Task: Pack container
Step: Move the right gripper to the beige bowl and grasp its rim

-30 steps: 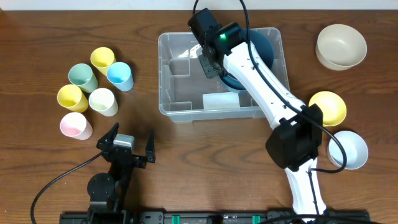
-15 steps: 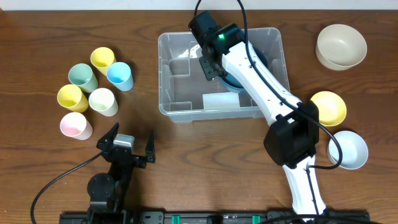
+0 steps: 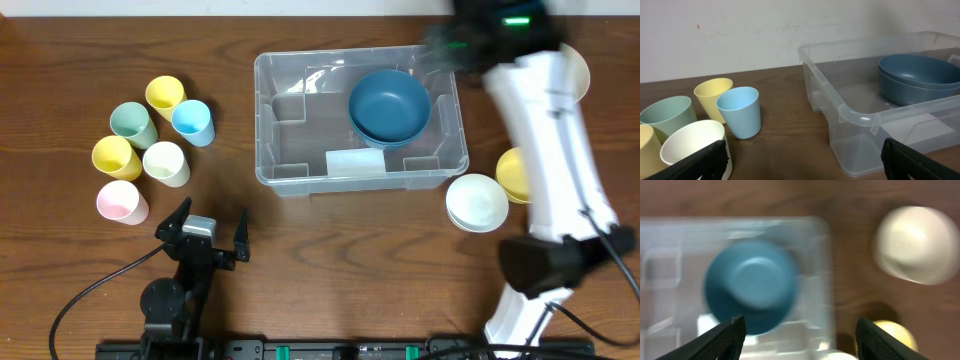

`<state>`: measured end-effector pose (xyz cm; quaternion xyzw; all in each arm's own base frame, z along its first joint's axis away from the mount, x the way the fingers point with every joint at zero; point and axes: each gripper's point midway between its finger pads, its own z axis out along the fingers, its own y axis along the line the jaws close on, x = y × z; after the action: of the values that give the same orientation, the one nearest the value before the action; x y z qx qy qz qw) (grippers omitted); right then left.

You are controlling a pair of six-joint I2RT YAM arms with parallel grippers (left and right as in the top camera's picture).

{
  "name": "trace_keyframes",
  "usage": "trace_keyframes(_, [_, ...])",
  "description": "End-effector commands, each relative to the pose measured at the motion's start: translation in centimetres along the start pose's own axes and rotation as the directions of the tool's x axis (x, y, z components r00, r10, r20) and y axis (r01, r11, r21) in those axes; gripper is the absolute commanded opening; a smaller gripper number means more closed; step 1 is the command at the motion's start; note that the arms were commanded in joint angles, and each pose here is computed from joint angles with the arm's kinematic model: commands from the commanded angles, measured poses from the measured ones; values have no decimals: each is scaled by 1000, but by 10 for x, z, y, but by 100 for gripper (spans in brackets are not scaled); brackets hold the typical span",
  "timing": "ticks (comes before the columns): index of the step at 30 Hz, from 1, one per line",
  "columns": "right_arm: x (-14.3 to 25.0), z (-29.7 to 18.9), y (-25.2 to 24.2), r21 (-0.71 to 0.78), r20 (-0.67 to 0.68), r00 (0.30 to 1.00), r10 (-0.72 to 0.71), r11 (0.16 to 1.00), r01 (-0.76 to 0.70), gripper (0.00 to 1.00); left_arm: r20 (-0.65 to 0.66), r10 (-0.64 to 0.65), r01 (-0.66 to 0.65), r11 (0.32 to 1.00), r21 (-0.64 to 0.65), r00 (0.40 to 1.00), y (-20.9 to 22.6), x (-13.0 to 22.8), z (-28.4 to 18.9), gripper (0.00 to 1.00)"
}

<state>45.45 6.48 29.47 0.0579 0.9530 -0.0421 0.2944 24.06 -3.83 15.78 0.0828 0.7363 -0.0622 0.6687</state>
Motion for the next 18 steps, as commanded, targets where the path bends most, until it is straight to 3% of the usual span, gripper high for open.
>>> trace_keyframes(1, [-3,12,-54,84,-17,981,193,978,-191,72,-36,-11,12,1000,11,999,-2,16,2,98])
trace_keyframes(8, [7,49,-153,233,-32,875,483,855,-463,71,-36,-12,12,1000,10,999,-2,16,2,98])
trace_keyframes(18, [43,117,-233,357,-102,731,675,711,-606,70,-35,-12,12,1000,10,999,-2,16,2,98])
